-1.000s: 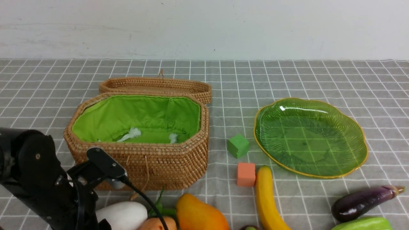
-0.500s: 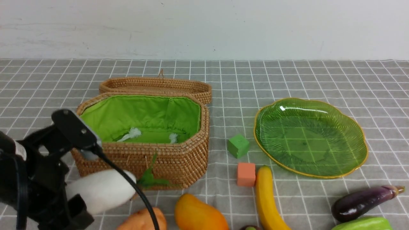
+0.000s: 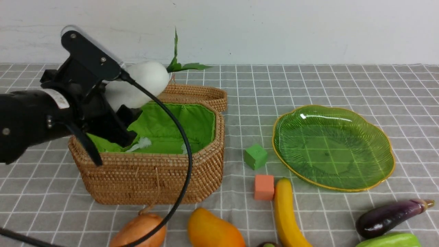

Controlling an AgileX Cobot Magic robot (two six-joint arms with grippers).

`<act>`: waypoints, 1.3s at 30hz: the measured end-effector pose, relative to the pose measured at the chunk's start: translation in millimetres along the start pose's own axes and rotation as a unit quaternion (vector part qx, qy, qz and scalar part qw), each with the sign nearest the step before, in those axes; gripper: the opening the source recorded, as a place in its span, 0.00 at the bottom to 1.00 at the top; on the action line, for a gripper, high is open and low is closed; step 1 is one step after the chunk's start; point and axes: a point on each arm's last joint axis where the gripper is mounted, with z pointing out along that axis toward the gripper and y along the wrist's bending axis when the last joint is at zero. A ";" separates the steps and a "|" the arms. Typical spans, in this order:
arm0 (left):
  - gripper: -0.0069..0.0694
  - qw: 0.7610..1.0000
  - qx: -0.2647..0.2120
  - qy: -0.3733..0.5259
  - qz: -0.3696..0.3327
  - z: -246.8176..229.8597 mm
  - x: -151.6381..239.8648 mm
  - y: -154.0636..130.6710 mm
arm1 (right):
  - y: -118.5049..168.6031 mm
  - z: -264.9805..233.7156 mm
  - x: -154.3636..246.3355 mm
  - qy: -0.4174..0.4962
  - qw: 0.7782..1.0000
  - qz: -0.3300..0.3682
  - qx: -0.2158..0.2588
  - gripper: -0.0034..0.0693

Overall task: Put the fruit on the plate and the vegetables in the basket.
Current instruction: Take a daikon with your left arm and place it on the basket on the left, then grab a potato with your left arm and place it in the basket on the left

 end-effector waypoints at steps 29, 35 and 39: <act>0.84 0.991 0.067 0.103 -0.056 8.6 22.5 -15.4 | 0.0 0.0 0.1 0.001 1.000 0.000 0.000 0.38; 0.83 0.989 0.079 0.112 -0.056 -3.9 19.3 -15.3 | 0.0 0.0 0.1 0.001 1.000 0.000 0.000 0.38; 0.83 0.987 0.089 0.122 -0.055 -11.3 18.5 -16.0 | 0.0 0.0 0.1 0.001 1.000 0.000 0.000 0.38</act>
